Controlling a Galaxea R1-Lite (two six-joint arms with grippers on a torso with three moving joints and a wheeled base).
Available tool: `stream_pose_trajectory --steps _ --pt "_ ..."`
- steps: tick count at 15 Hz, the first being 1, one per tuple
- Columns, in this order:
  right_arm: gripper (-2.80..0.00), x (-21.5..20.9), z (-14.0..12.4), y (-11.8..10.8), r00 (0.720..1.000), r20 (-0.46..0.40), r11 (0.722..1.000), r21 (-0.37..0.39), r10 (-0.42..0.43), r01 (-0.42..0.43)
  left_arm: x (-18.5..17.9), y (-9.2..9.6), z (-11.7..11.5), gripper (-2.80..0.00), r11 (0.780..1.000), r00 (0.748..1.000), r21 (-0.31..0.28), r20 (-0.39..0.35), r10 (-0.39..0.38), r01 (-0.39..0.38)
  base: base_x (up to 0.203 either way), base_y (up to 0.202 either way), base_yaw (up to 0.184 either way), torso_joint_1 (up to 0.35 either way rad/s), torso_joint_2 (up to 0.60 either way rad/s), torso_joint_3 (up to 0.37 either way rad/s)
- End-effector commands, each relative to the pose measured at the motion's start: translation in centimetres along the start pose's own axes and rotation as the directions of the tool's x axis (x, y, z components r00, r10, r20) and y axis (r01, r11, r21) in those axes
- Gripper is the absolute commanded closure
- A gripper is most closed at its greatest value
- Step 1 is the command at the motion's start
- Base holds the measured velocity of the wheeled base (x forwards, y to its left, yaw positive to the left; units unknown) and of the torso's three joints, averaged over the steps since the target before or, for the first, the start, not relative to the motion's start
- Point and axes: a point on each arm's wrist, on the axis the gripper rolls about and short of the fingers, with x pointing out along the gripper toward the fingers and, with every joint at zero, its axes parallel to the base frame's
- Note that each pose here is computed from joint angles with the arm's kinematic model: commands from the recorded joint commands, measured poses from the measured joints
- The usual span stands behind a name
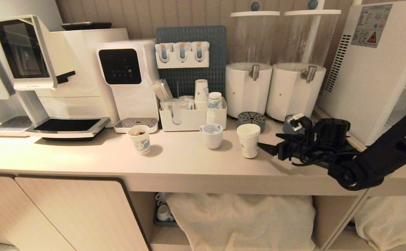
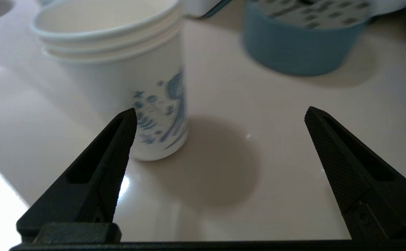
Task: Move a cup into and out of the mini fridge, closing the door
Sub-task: Put the paper cup in the freezer
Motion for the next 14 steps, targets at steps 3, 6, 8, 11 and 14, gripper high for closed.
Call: stream_pose_trajectory --steps 3,6,8,11,14 --pt "-2.80 0.7 -0.5 0.9 0.999 -0.016 1.000 0.001 0.029 -0.029 0.2 0.1 -1.1 0.00 1.000 0.999 -0.007 -0.035 0.006 -0.006 0.000 0.000 0.000 0.000 0.00 0.000" --pt "-2.80 0.3 -0.5 1.0 0.999 -0.024 0.999 0.008 0.031 -0.031 0.2 0.1 -1.1 0.00 1.000 0.999 -0.009 -0.035 0.010 -0.011 0.000 0.000 0.000 0.000 0.00 0.000" --pt "-2.80 0.2 -0.2 1.2 0.999 -0.028 0.999 0.011 0.035 -0.035 0.2 0.1 -1.1 0.00 1.000 0.999 -0.009 -0.035 0.012 -0.012 0.000 0.000 0.000 0.000 0.00 0.000" --pt "-2.80 0.0 0.2 2.4 0.995 -0.033 0.995 0.011 0.097 -0.097 0.2 0.1 -1.1 0.00 1.000 0.999 -0.011 -0.035 0.012 -0.012 0.000 0.000 0.000 0.000 0.00 0.000" --pt "-2.80 0.5 0.5 2.7 0.993 -0.035 0.994 0.010 0.111 -0.111 0.2 0.1 -1.1 0.00 1.000 0.999 -0.012 -0.033 0.012 -0.012 0.000 0.000 0.000 0.000 0.00 0.000"
